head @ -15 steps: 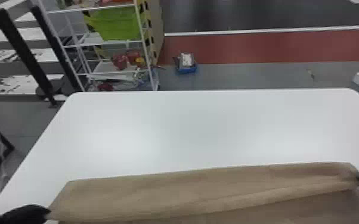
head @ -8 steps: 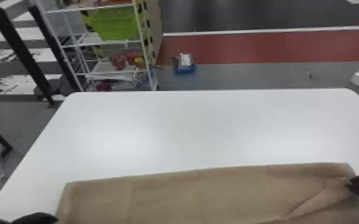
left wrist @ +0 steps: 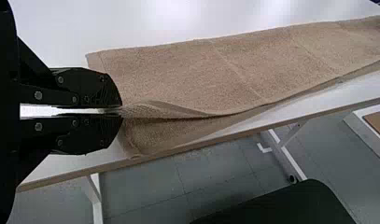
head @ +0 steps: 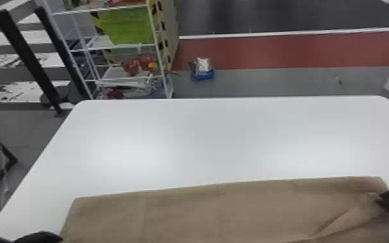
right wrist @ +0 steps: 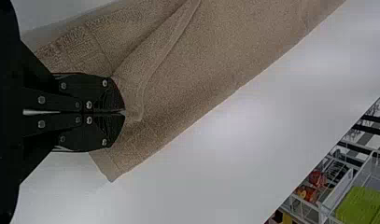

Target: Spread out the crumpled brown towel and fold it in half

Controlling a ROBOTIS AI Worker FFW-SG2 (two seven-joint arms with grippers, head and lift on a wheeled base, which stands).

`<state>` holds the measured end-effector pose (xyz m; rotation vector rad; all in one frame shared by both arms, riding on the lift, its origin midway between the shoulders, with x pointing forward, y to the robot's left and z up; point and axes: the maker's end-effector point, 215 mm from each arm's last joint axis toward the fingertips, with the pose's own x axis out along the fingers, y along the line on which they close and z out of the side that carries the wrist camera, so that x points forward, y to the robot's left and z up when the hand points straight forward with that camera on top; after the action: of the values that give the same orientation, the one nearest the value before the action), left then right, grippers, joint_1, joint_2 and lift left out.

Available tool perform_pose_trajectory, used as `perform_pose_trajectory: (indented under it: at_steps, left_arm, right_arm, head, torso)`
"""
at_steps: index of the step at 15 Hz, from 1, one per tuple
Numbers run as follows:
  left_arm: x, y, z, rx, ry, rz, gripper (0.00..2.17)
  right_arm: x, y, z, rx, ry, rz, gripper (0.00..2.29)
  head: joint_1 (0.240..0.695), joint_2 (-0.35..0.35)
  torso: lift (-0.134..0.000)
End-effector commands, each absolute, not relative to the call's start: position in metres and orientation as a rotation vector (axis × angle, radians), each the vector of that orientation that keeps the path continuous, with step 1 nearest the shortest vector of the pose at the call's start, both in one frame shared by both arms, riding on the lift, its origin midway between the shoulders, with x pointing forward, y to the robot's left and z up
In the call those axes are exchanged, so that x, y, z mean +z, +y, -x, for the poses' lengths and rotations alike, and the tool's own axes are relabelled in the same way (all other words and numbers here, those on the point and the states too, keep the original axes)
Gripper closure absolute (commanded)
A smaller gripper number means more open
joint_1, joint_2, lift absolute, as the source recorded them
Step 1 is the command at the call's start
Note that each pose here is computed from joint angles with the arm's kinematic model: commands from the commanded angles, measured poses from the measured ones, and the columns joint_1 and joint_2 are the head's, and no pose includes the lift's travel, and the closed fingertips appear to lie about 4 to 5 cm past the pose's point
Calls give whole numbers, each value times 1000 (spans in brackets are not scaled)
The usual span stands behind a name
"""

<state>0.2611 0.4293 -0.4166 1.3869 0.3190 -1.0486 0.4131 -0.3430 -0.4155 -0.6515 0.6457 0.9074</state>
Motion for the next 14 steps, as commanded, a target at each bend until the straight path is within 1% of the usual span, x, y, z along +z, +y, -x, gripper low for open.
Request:
perform_pose_trajectory:
  at_steps: [1, 4, 5, 6, 7, 10, 14]
  left_arm:
    - [-414, 429, -256, -1054, 311, -1407, 1079]
    - [-406, 428, -250, -1045, 287, -1416, 1052]
    - [-406, 425, -245, -1051, 277, -1411, 765]
    - [-407, 424, -242, -1061, 282, -1406, 343]
    - [-405, 425, -241, -1059, 282, -1404, 134]
    - [-403, 432, -238, -1062, 303, -1415, 87]
    - [-385, 451, -250, -994, 309, -1446, 90]
  right_arm:
    - [-418, -343, -412, 910, 653, 647, 1214]
    - [-418, -341, -412, 911, 654, 652, 1214]
    - [-419, -341, -412, 912, 656, 654, 1214]
    - [-420, -340, -413, 911, 659, 652, 1214]
    - [-419, -340, -413, 911, 657, 655, 1214]
    - [-418, -341, -415, 908, 658, 660, 1214]
    - [-420, -346, -409, 907, 670, 676, 1214]
  head:
    - [695, 149]
    - [695, 151]
    - [695, 151]
    - [695, 151]
    - [695, 151]
    - [695, 152]
    - [695, 171]
  torso:
    - [-134]
    - [-134]
    - [-134]
    - [-134]
    - [-134]
    - [-134]
    - [-134]
